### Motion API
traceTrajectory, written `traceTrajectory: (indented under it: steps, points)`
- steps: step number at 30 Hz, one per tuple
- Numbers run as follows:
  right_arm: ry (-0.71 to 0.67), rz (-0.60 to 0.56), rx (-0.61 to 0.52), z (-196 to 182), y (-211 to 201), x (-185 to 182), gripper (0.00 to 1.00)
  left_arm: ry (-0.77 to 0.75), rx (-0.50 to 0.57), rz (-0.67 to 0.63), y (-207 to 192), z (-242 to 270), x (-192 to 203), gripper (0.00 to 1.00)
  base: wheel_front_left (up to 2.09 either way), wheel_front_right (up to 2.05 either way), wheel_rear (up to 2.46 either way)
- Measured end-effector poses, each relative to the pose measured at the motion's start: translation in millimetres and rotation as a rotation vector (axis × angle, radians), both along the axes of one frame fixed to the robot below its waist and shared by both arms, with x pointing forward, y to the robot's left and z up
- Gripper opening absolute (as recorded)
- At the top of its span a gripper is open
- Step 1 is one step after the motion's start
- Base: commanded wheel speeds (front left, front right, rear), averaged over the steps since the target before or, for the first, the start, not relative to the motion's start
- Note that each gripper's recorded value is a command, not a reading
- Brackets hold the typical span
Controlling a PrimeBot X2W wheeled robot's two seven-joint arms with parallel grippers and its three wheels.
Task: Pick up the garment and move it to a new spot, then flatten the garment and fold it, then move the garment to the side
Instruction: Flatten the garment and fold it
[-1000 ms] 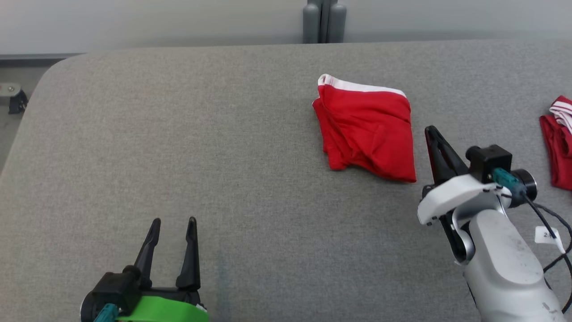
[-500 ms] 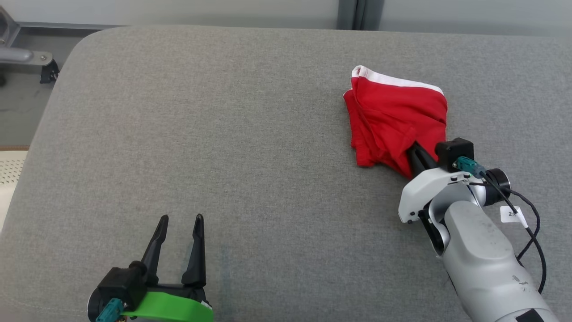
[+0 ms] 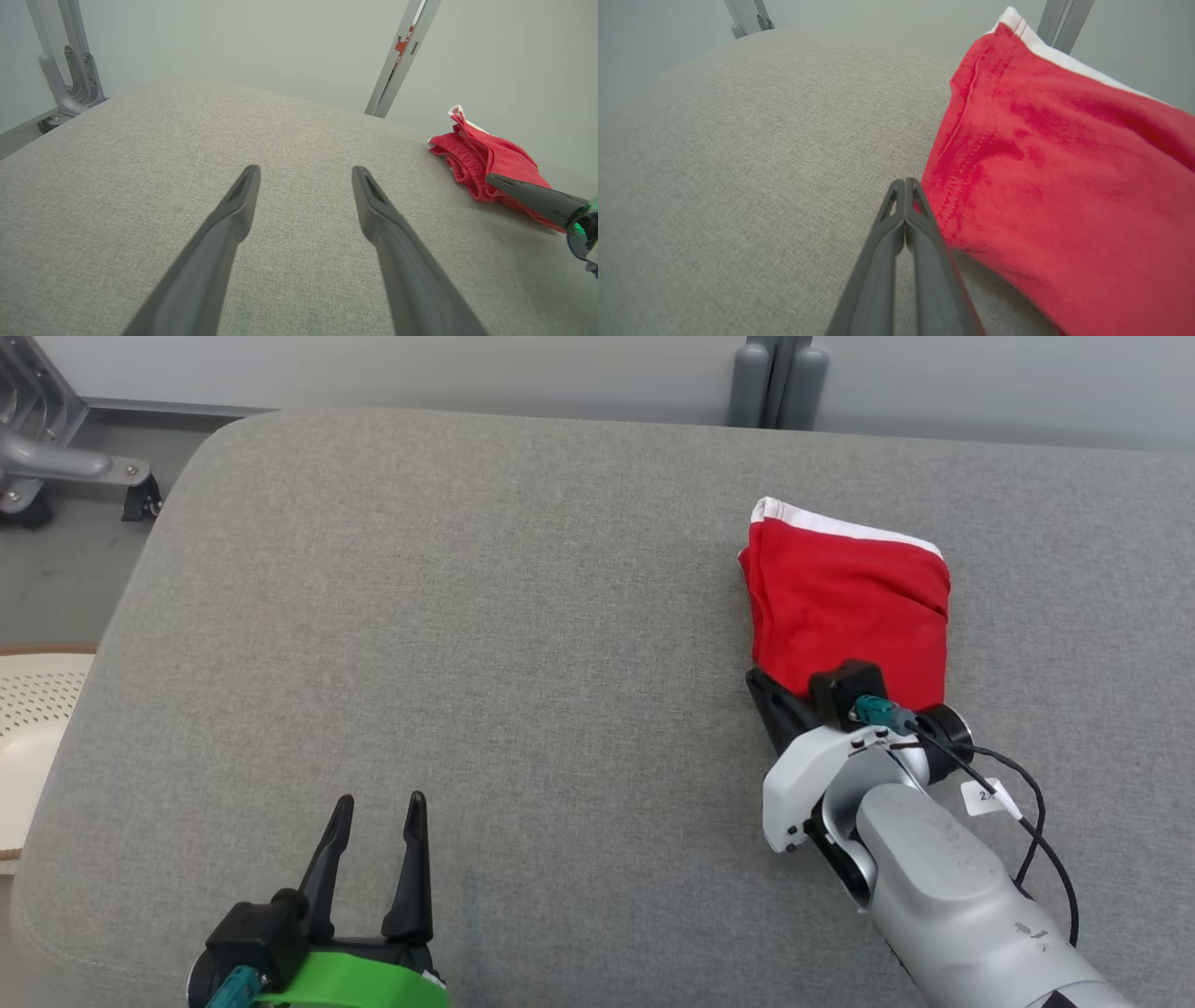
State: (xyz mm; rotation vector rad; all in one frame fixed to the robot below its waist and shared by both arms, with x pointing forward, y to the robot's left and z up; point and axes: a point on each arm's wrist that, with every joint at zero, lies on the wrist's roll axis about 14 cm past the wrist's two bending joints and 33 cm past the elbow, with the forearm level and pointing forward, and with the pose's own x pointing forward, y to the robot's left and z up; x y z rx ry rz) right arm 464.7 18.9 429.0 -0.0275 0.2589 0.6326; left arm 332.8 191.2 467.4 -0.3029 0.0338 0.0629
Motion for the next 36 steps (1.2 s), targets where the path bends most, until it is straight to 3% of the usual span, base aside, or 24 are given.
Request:
traceTrajectory:
  steps: [8,9,10,11,12,18,25,36]
  points:
    - [-0.100,-0.022,0.083,41,-2,-10,0.02,-0.016,0.021,0.027,7,5,-16,1.00,0.00,0.00,0.00]
    - [-0.123,-0.032,0.091,48,-6,-11,0.31,-0.016,0.025,0.028,8,5,-18,1.00,0.00,0.00,0.00]
    - [-0.145,-0.054,0.107,55,-13,-13,0.50,-0.016,0.031,0.028,8,5,-20,1.00,0.00,0.00,0.00]
    - [-0.166,-0.078,0.110,59,-23,-17,0.94,-0.016,0.038,0.027,8,4,-23,1.00,0.00,0.00,0.00]
    - [-0.190,-0.100,0.106,62,-35,-20,1.00,-0.015,0.044,0.024,8,4,-25,1.00,0.00,0.00,0.00]
    - [-0.303,-0.249,0.140,88,-100,-46,1.00,-0.026,0.076,-0.006,5,5,-27,1.00,0.00,0.00,0.00]
    - [-0.318,-0.371,0.088,81,-163,-86,1.00,-0.031,0.090,-0.052,-5,4,-29,1.00,0.00,0.00,0.00]
    - [-0.252,-0.512,0.082,57,-205,-118,1.00,-0.012,0.085,-0.120,-24,-4,-31,1.00,0.00,0.00,0.00]
